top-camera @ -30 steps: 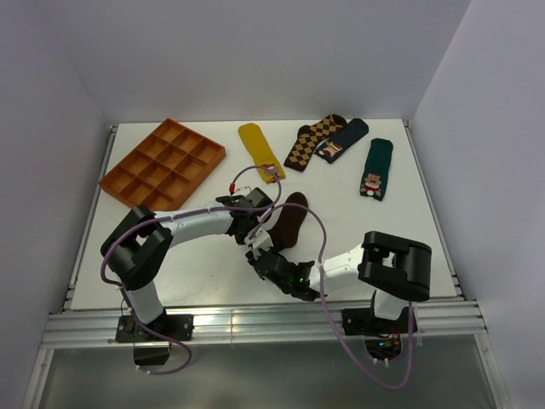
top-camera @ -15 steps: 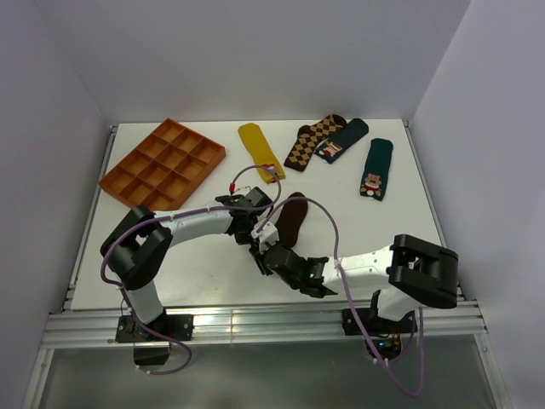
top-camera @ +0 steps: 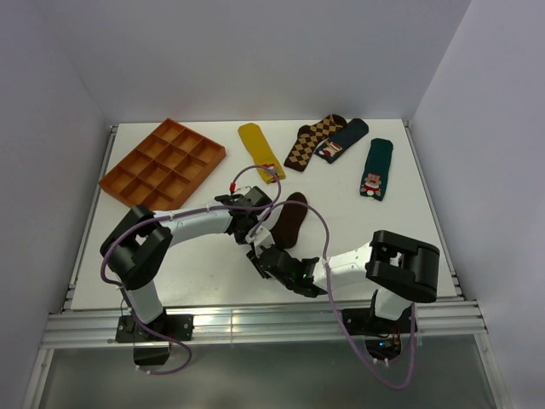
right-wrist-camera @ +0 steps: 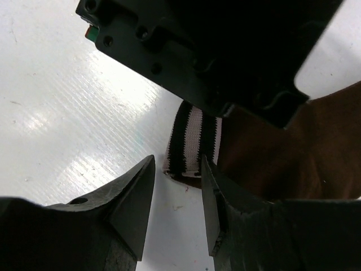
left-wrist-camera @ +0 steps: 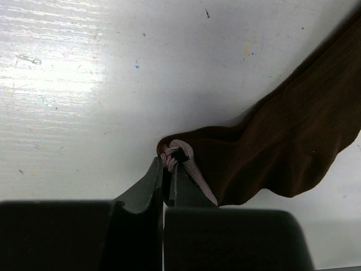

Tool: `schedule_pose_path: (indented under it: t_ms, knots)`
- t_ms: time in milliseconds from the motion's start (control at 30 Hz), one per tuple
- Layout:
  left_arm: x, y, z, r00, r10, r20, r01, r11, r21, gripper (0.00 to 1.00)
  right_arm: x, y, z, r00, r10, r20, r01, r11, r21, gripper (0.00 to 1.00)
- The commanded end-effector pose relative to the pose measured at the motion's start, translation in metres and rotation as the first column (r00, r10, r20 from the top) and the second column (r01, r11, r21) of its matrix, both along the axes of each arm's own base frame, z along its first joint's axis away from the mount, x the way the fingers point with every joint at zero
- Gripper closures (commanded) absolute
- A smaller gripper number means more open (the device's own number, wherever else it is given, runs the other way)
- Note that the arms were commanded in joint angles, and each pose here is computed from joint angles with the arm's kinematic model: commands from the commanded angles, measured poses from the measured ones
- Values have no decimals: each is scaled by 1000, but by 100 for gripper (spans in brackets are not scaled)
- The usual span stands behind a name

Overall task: Roll the socks
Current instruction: Roll the sock at the center of the board.

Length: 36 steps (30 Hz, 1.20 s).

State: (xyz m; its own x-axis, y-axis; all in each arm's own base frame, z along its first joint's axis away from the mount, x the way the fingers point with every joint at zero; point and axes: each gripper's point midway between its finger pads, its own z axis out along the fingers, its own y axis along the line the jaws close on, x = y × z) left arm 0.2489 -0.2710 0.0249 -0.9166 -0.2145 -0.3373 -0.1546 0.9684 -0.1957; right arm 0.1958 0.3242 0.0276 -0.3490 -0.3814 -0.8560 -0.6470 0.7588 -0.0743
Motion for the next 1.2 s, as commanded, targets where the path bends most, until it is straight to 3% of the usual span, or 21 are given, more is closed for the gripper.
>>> schedule_pose_path:
  t_ms: [0,300,500,600,767,867,1000,1033,1167]
  knots:
    - [-14,8,-10,998,-30,-58,32,999,37,100,8,11,5,1000,-1,18,0,1000,12,55]
    - [-17,5,-14,997,-21,-71,22,1000,10,100,8,15,-3,1000,-15,-10,14,1000,-28,56]
    - [-16,4,-7,998,-13,-55,13,1000,-4,100,7,0,-30,993,-94,-67,85,988,-127,59]
    - [-14,3,-2,999,-5,-40,4,1000,-21,100,7,-10,-35,988,-135,-82,120,980,-160,66]
    - [-13,6,2,999,23,-29,-24,999,-33,100,2,-29,-43,973,-190,-127,164,968,-190,100]
    - [-10,7,7,998,55,-12,-56,996,-69,99,-3,-35,-41,967,-190,-167,163,973,-165,100]
    - [-6,3,21,994,107,23,-102,981,-165,86,-8,-38,-35,955,-177,-238,154,982,-113,100]
    - [-4,2,24,991,127,27,-120,975,-187,74,-9,-37,-31,951,-171,-256,153,984,-90,100]
    - [1,2,34,983,174,61,-154,956,-249,52,-11,-37,-28,925,-151,-348,152,988,-25,100]
